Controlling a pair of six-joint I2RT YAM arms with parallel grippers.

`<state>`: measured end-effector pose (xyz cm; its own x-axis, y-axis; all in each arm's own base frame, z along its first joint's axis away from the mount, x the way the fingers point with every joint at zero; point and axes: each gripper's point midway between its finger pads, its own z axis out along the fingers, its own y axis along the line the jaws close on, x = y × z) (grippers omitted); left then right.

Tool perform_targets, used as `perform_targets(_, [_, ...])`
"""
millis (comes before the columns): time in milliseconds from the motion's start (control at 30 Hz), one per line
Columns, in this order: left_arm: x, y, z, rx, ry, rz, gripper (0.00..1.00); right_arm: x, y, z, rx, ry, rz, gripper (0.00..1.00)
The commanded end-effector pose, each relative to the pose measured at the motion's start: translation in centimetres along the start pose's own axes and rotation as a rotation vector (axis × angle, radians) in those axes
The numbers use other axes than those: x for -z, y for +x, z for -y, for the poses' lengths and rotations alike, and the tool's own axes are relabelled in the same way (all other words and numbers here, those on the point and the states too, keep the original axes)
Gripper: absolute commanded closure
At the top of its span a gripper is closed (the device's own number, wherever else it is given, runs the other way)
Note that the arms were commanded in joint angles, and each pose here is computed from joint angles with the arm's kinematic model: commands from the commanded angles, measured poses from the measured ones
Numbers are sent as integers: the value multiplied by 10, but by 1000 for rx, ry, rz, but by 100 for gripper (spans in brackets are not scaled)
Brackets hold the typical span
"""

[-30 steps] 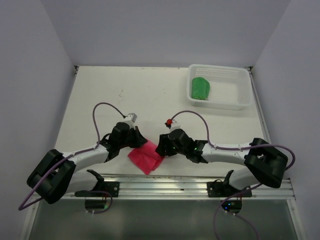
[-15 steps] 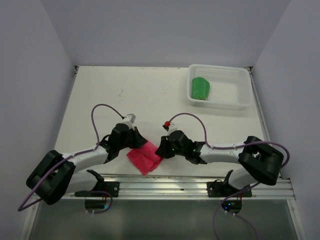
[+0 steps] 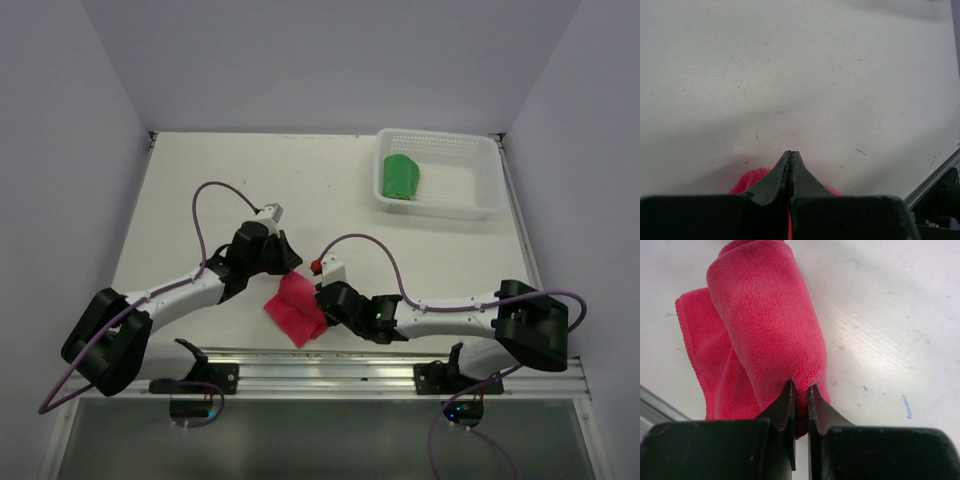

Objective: Roll the towels
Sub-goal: Roll the towel

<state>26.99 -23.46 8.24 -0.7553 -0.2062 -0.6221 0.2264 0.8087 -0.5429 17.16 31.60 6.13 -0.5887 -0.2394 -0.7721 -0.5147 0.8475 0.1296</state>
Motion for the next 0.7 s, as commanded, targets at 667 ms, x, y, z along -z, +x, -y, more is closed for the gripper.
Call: perform_targets(667, [4,-24,38,-64,134,15,100,11,2,-7,679,451,79,100])
